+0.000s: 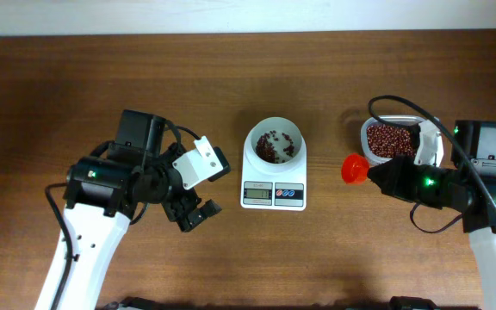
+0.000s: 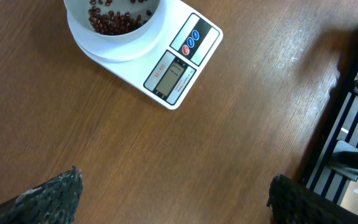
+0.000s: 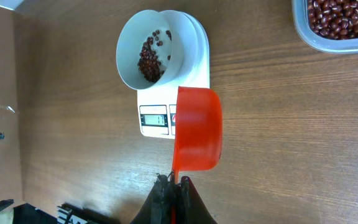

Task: Scoop and weigh 50g on scale
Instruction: 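Move the empty scoop right back toward the bean tub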

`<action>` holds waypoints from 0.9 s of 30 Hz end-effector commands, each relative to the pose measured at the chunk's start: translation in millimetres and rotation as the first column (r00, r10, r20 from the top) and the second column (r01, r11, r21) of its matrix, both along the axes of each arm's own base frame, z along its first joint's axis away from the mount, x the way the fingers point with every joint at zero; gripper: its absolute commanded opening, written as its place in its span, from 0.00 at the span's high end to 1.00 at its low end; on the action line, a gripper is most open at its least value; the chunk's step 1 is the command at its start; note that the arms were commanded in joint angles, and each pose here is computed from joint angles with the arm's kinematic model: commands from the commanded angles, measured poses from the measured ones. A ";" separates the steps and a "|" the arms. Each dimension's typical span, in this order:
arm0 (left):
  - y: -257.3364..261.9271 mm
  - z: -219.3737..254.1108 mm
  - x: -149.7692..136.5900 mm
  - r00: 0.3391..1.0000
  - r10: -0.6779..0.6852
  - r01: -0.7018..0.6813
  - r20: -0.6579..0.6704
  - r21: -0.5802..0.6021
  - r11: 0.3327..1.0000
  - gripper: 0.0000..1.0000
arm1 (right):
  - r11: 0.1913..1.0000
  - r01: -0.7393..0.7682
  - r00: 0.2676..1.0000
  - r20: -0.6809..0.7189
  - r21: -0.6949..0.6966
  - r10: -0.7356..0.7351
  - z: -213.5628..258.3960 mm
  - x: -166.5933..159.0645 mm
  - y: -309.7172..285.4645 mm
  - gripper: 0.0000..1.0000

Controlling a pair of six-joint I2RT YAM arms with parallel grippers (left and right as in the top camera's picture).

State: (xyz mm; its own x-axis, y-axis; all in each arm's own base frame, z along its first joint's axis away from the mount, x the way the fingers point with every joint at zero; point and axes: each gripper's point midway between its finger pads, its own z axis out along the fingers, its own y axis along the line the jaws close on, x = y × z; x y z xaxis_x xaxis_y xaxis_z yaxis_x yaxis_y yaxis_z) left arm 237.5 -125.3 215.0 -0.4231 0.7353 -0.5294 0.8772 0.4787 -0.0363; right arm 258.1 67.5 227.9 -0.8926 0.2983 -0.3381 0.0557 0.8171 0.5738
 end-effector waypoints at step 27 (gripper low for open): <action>-1.6 6.0 1.3 1.000 -0.016 0.016 0.020 -0.012 1.000 0.01 | 0.898 0.301 0.953 0.072 -0.320 -0.293 -9.8 16.3 -99.1 0.96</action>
